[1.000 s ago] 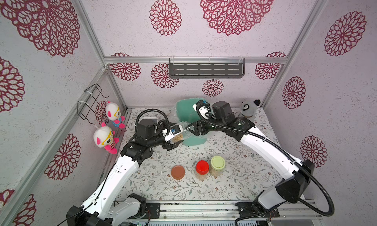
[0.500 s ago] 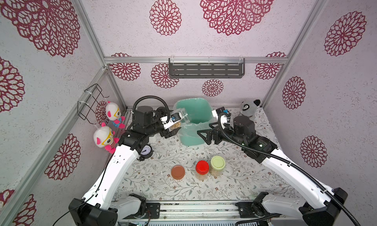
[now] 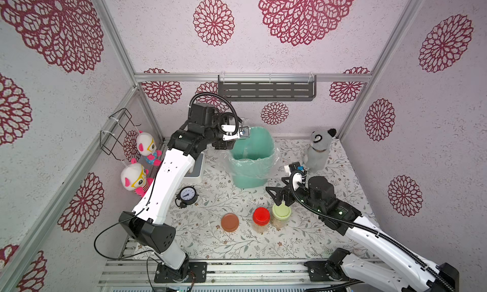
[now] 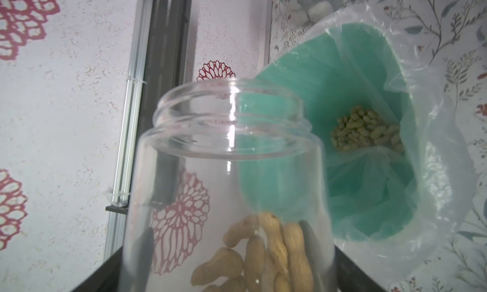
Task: Empty moldy peanuts from jars
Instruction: Pour the moldy peanuts from the jar into the trash bin.
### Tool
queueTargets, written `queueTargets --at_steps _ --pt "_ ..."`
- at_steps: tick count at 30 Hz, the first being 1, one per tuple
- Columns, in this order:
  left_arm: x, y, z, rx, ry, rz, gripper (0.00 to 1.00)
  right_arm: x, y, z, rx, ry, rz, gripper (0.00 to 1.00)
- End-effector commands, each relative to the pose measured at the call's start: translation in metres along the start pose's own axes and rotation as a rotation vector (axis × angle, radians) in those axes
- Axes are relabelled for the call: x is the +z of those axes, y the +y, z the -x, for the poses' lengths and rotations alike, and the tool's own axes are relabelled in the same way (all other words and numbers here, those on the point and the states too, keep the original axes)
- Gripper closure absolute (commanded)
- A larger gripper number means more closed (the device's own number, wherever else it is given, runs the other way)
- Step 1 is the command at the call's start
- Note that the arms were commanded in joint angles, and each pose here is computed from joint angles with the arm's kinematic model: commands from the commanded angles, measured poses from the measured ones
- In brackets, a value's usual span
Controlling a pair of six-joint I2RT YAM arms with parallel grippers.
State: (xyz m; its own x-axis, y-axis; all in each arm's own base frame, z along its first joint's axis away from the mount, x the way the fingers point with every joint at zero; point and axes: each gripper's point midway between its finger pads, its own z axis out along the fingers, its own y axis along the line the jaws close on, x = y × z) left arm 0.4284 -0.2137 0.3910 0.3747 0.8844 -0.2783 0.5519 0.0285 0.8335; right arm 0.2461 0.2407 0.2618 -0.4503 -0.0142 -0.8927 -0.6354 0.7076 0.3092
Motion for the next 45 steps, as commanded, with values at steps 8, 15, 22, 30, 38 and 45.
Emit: queueTargets --at_steps 8,15,22,30,38,45 --pt "0.046 0.004 -0.019 0.685 0.336 -0.032 1.0 0.002 0.003 0.017 -0.027 -0.117 0.029 0.01" --pt "0.055 0.01 -0.007 0.776 0.331 -0.009 1.0 0.004 0.005 0.016 -0.046 -0.129 0.045 0.01" --pt "0.05 0.013 -0.002 0.812 0.341 0.008 1.0 0.007 0.007 0.015 -0.049 -0.131 0.061 0.01" --pt "0.039 0.015 0.003 0.449 0.24 0.106 1.0 0.005 0.009 0.026 -0.016 -0.172 0.071 0.01" --pt "0.005 0.026 0.0 -0.206 -0.015 0.312 1.0 0.001 0.012 0.047 0.019 -0.255 0.077 0.01" --pt "-0.036 0.039 -0.01 -0.714 -0.249 0.497 1.0 0.008 0.014 0.057 0.042 -0.283 0.09 0.01"
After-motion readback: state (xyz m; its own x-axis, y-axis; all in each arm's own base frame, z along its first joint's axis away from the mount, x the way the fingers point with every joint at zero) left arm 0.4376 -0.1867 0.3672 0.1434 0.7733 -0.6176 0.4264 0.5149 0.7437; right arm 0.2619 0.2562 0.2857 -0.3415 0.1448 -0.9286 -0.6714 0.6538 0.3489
